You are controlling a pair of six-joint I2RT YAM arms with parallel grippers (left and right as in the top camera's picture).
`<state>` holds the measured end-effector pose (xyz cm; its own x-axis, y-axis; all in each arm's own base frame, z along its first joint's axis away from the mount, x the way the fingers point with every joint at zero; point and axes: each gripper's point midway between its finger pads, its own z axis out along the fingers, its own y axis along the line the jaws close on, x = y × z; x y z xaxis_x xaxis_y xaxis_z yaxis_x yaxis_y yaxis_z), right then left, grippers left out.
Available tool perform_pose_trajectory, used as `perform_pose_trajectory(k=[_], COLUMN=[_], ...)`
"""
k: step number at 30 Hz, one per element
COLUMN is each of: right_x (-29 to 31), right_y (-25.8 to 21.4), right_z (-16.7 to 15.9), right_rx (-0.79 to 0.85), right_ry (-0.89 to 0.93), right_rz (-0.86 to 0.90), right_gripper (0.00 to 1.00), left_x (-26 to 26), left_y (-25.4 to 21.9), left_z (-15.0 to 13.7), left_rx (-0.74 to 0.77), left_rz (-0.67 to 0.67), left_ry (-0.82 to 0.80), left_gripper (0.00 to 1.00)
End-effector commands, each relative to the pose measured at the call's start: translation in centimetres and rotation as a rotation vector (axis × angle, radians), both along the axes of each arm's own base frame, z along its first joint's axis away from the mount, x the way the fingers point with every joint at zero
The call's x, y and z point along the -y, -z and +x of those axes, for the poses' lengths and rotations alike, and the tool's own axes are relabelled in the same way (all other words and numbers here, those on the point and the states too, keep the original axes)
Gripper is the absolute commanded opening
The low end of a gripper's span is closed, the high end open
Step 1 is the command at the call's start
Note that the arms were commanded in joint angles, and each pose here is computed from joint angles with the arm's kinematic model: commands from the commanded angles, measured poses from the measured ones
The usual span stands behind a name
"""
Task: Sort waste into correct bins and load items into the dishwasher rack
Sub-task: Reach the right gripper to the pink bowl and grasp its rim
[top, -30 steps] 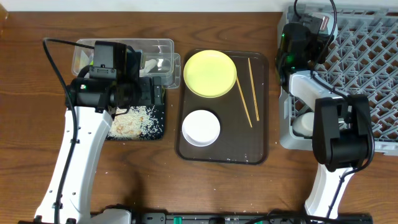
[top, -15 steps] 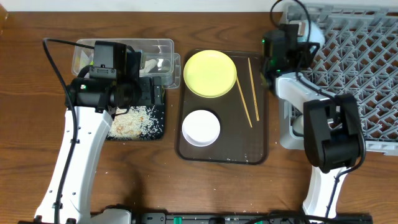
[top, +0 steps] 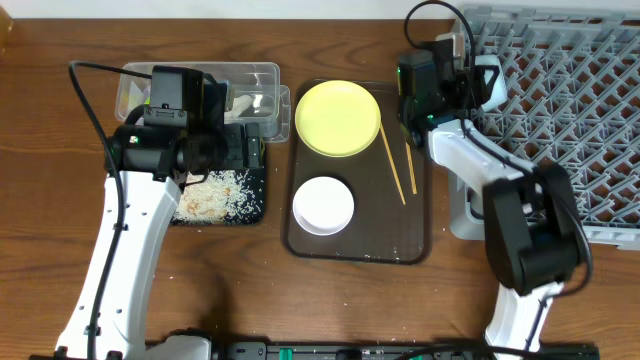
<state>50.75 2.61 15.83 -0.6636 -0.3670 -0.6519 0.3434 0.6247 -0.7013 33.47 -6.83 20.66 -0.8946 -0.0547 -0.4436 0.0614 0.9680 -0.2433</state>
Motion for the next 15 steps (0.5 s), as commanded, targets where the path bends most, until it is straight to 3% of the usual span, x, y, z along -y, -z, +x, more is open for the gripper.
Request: perform_pose_trajectory(k=[1,4,6,8,11,15], right_x=[-4.2,-9.5,-13.9,-17.6,-21.3,-22.8], right_y=[-2.1,-0.2,1.3,2.5,4.2,8.1], right_z=[-0.4,-3.3,-6.0,-8.6,-11.8,-15.1], right_rx=[0.017,-0.126,-0.26,-0.394,-0.554,-0.682], right_ry=[-0.167,-0.338,-0.444,-0.518,-0.567,-0.515], right_rz=[0.19,0.493,0.749,0.968,1.176,1.211], right_gripper=[0.71,0.73,0.86,0.92,0.83,0.67], left_x=[-0.1,-0.1,-0.1,-0.1,-0.1,-0.1], left_y=[-0.2,-0.2,-0.2,-0.2,-0.2,-0.2], left_z=[0.3,0.3,0.3,0.3,0.3,0.3], left_rx=[0.008,0.008,0.007,0.008,0.008,0.008], left_rz=[0.006,0.006,0.006,0.006,0.006,0.006], left_ry=[-0.001,-0.001,-0.001,-0.001,-0.001,-0.001], left_gripper=[0.91,0.91,0.91,0.91,0.91,0.91])
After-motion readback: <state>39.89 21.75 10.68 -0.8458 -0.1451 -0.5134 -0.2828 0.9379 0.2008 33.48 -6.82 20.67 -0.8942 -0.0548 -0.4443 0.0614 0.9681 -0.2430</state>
